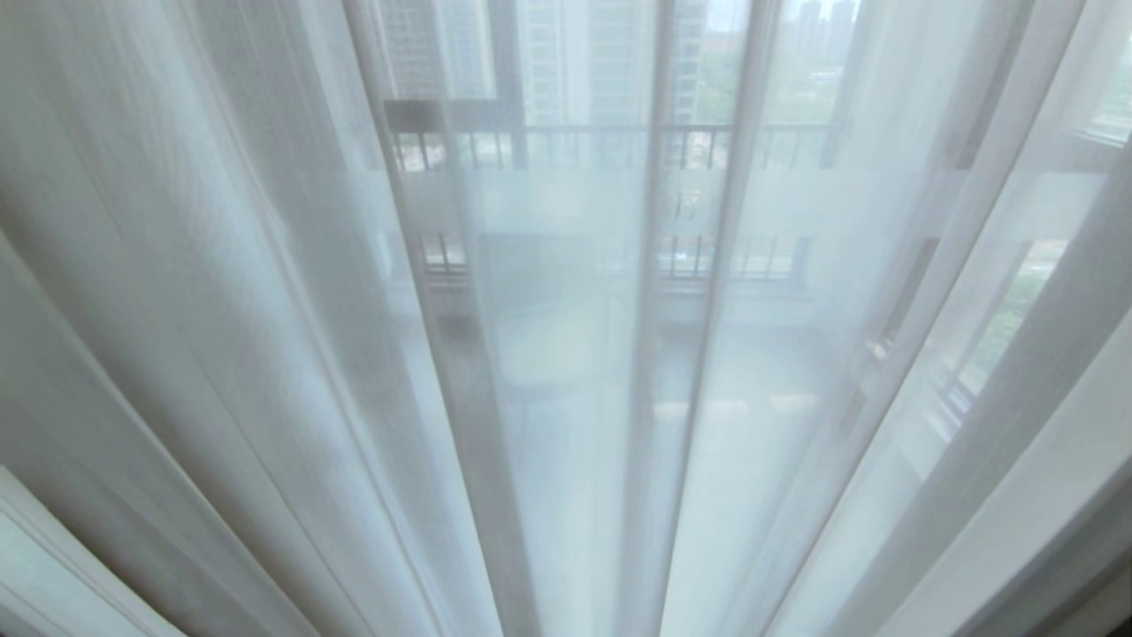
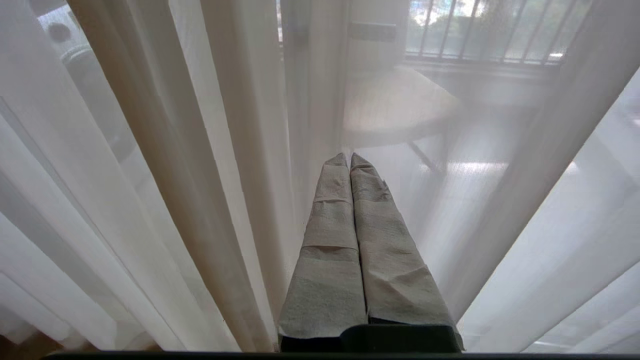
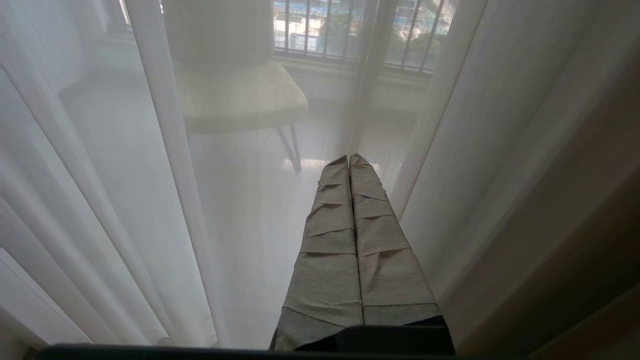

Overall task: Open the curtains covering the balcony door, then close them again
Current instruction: Close the outer curtains on both sides

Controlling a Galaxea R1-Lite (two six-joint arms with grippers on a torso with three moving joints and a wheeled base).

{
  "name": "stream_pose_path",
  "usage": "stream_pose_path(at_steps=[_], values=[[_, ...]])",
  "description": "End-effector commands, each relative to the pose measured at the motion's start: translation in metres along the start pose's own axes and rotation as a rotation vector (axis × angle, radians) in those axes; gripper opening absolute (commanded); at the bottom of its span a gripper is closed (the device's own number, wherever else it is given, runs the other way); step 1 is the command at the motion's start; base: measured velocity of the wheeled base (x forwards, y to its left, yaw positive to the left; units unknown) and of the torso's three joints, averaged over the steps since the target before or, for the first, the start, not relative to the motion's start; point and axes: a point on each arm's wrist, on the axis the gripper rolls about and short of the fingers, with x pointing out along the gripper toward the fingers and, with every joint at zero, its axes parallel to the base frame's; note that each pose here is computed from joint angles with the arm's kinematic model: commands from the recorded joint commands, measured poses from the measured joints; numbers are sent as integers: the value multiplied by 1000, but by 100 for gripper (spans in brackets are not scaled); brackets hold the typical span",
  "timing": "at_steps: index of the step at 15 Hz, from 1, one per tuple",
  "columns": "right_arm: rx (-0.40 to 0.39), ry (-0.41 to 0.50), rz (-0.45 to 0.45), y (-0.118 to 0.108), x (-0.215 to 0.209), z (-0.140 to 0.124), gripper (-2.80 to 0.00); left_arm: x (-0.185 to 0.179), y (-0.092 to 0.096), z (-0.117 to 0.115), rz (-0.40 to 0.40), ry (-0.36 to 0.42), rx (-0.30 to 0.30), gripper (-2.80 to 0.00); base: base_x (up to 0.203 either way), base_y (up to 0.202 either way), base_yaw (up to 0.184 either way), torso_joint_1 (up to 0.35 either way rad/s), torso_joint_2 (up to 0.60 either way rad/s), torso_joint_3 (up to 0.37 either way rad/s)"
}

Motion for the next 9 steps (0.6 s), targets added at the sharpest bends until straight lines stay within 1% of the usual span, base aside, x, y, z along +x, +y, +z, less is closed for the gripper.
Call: stream_pose_path(at_steps=[1, 9], values=[[-1, -1, 0, 0, 0, 0, -280, -8, 0, -7, -19, -44, -1, -280, 0, 0, 0, 0, 0, 0], [-1, -1, 0, 0, 0, 0, -280, -10, 0, -10, -26, -50, -1, -280, 0, 0, 0, 0, 0, 0]])
